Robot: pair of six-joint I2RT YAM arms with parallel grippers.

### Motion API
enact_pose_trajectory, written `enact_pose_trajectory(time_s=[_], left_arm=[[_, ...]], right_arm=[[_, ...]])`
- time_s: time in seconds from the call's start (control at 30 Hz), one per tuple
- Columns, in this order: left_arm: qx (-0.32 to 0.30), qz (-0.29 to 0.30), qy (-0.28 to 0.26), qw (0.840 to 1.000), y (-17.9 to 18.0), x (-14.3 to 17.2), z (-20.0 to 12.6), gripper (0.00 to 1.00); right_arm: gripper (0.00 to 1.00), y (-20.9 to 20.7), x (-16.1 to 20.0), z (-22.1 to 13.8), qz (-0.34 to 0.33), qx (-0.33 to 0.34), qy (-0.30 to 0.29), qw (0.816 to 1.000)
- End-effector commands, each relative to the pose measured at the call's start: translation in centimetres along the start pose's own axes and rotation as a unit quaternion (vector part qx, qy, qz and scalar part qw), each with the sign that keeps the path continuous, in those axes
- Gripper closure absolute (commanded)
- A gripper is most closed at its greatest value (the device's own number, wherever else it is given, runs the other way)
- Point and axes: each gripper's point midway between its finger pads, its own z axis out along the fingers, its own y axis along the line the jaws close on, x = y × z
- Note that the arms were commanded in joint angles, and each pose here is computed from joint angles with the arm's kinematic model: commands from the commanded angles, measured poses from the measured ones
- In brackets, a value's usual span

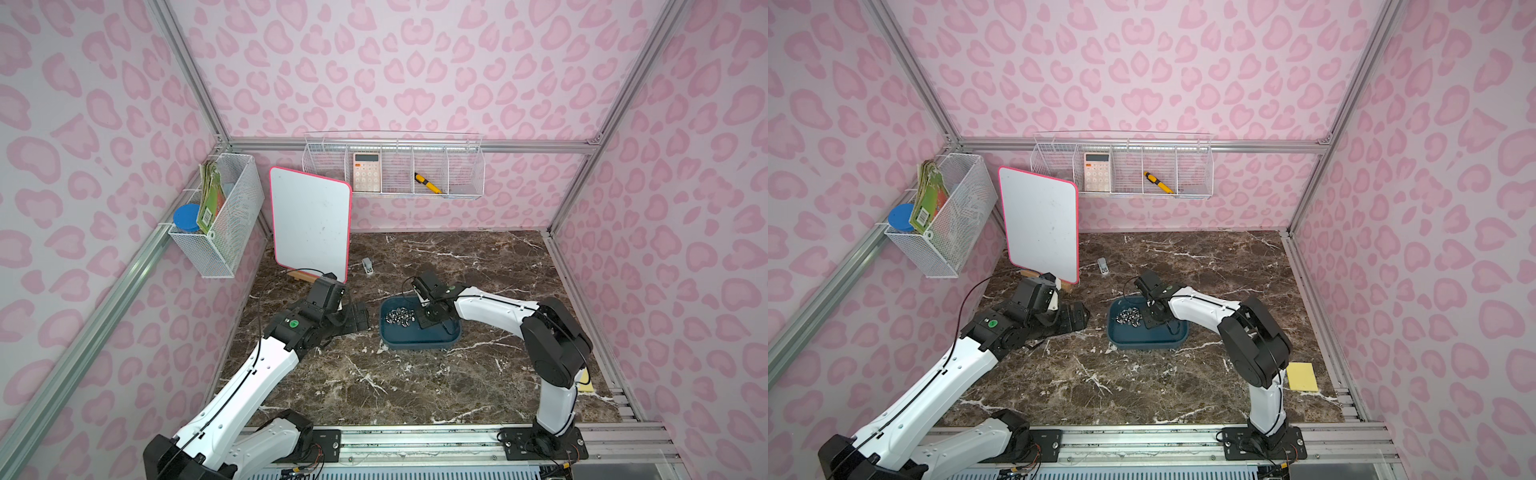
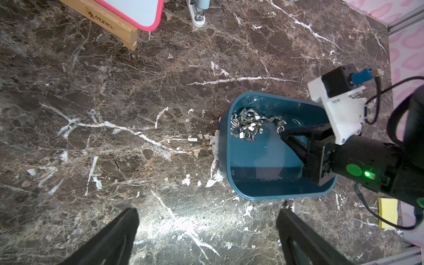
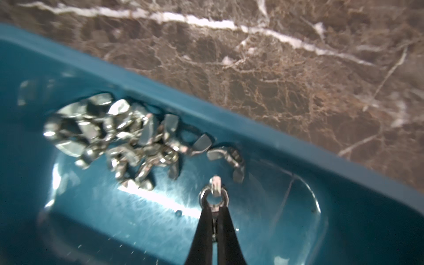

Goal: Take out the wing nut from the storage box
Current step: Pick up the wing nut from the storage box, then place the wing nut at the center of the board.

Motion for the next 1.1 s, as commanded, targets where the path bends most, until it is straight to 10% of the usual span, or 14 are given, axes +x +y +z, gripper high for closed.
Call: enact_pose_trajectory(time_s=[0.0, 0.57, 1.07], left_arm=[[0.002, 0.003, -0.005, 1.0, -0.1, -0.2, 0.2, 0.01], [0.005, 0.011, -0.003, 1.0, -0.6, -0.7, 1.9, 0.01], [0.012, 0.007, 0.008, 1.0, -1.1, -0.7, 1.9, 0.01]], right_arm=[[1.0, 0.1, 0.9, -1.3, 0.012, 0.013, 0.005, 1.0], [1.0, 5.0, 7.5, -8.5, 0.066, 0.008, 0.004, 0.998], [1.0, 5.0, 13.1, -5.1, 0.105, 0.004, 0.031, 0.994]])
